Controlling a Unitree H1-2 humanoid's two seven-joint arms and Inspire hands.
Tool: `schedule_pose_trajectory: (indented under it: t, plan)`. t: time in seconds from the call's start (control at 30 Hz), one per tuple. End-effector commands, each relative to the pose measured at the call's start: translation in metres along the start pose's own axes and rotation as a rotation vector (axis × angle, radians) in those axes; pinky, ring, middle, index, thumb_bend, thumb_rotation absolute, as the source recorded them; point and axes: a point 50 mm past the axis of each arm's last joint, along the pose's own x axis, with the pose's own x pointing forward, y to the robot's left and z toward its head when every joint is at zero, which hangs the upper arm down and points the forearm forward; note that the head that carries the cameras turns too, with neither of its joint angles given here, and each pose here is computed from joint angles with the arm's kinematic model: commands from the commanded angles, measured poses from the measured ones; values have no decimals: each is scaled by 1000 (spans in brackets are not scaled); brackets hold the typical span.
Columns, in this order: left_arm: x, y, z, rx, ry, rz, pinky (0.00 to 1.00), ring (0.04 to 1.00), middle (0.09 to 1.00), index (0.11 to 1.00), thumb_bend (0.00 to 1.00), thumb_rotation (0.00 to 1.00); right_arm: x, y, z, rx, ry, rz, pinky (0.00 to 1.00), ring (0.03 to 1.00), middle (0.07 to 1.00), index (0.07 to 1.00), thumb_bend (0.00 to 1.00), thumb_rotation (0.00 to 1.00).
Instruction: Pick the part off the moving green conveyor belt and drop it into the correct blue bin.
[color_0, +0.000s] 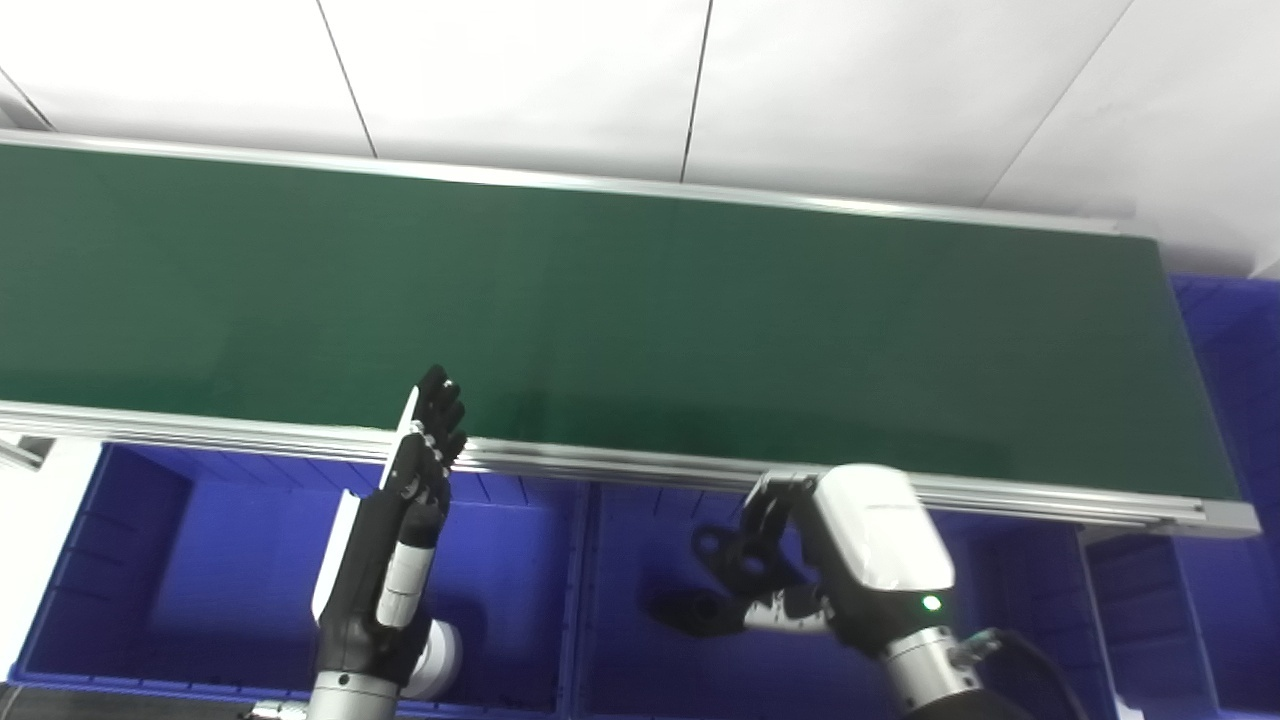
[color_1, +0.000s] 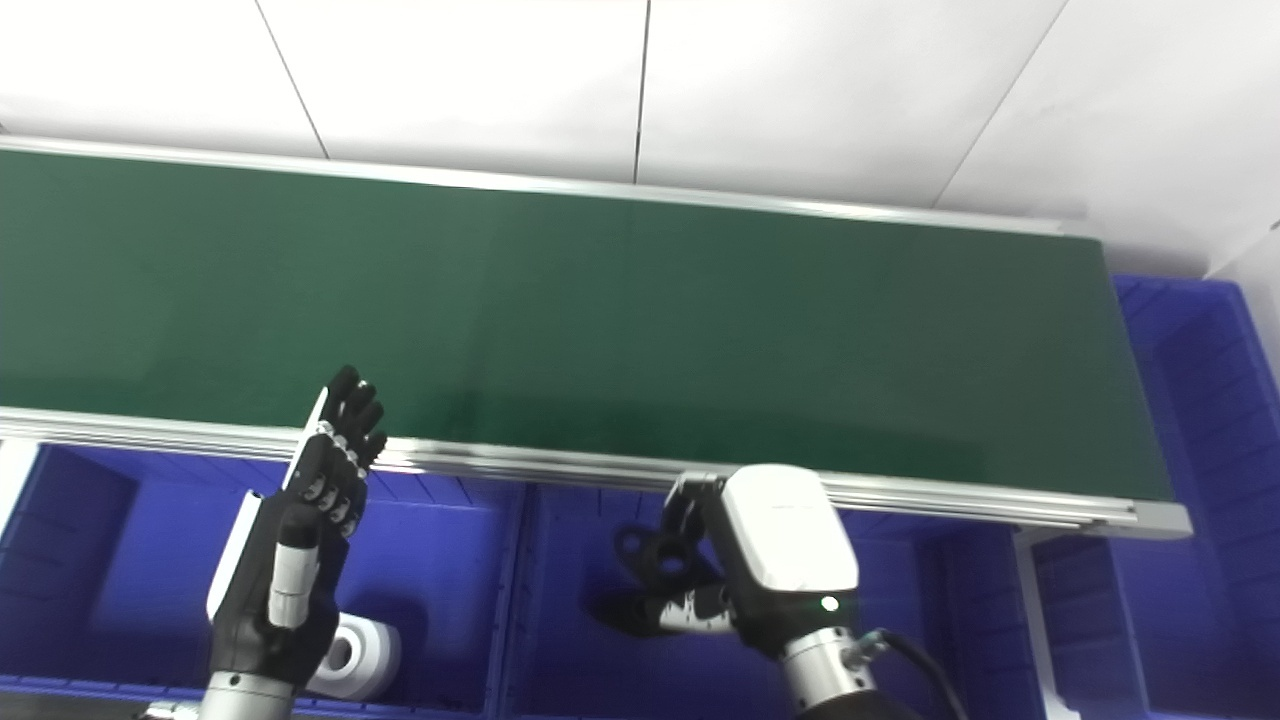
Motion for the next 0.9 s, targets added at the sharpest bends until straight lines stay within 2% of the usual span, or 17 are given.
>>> schedule_pose_trajectory:
  t: [0.0, 0.03, 0.1, 0.13, 0.23, 0.27, 0.3, 0.37, 0.4, 0.47, 0.6, 0.73, 0.87]
  plan:
    - [0, 1, 10, -7, -36, -15, 1000, 1000, 1000, 1000, 805, 907, 6, -7, 0, -16, 36, -9, 191, 287, 443, 506, 519, 0]
    - [0, 1, 11, -8, -36, -14, 1000, 1000, 1000, 1000, 804, 905, 9, -5, -2, -23, 51, 6, 192, 300, 429, 515, 518, 0]
    - [0, 1, 12, -8, -34, -14, 1000, 1000, 1000, 1000, 807, 900, 12, -3, -5, -37, 71, 27, 204, 348, 469, 545, 508, 0]
    - [0, 0, 12, -7, -32, -15, 1000, 1000, 1000, 1000, 812, 901, 13, -2, -5, -45, 77, 36, 199, 345, 460, 548, 506, 0]
    - [0, 0, 14, -13, -25, -16, 1000, 997, 1000, 1000, 822, 900, 15, 3, -6, -73, 93, 55, 160, 240, 467, 500, 524, 2]
    - [0, 0, 14, -15, -24, -16, 1000, 998, 1000, 1000, 812, 900, 15, 4, -6, -82, 102, 63, 197, 291, 474, 496, 526, 9]
    - [-1, -1, 14, -12, -24, -16, 1000, 998, 1000, 1000, 810, 902, 15, 5, -6, -104, 114, 85, 245, 355, 515, 540, 602, 98]
    - [-1, -1, 14, -7, -26, -19, 1000, 997, 1000, 1000, 812, 905, 15, 6, -6, -139, 131, 123, 342, 482, 621, 664, 804, 339]
    - [-1, -1, 14, -6, -28, -21, 1000, 996, 1000, 1000, 801, 907, 15, 6, -5, -151, 138, 139, 442, 584, 691, 729, 911, 473]
    - [-1, -1, 14, -5, -28, -21, 1000, 997, 1000, 1000, 796, 908, 14, 6, -4, -152, 140, 153, 538, 680, 745, 781, 987, 589]
    - [-1, -3, 14, -7, -19, -14, 993, 993, 1000, 1000, 805, 906, 12, 3, -2, -146, 128, 171, 623, 725, 790, 821, 1000, 671]
    - [0, -3, 13, -8, -17, -12, 991, 987, 1000, 1000, 815, 904, 11, 2, -1, -150, 120, 179, 656, 742, 808, 839, 1000, 752]
    - [0, -3, 12, 3, -14, -16, 989, 984, 1000, 1000, 828, 908, 9, -1, 1, -143, 111, 178, 657, 741, 811, 841, 1000, 778]
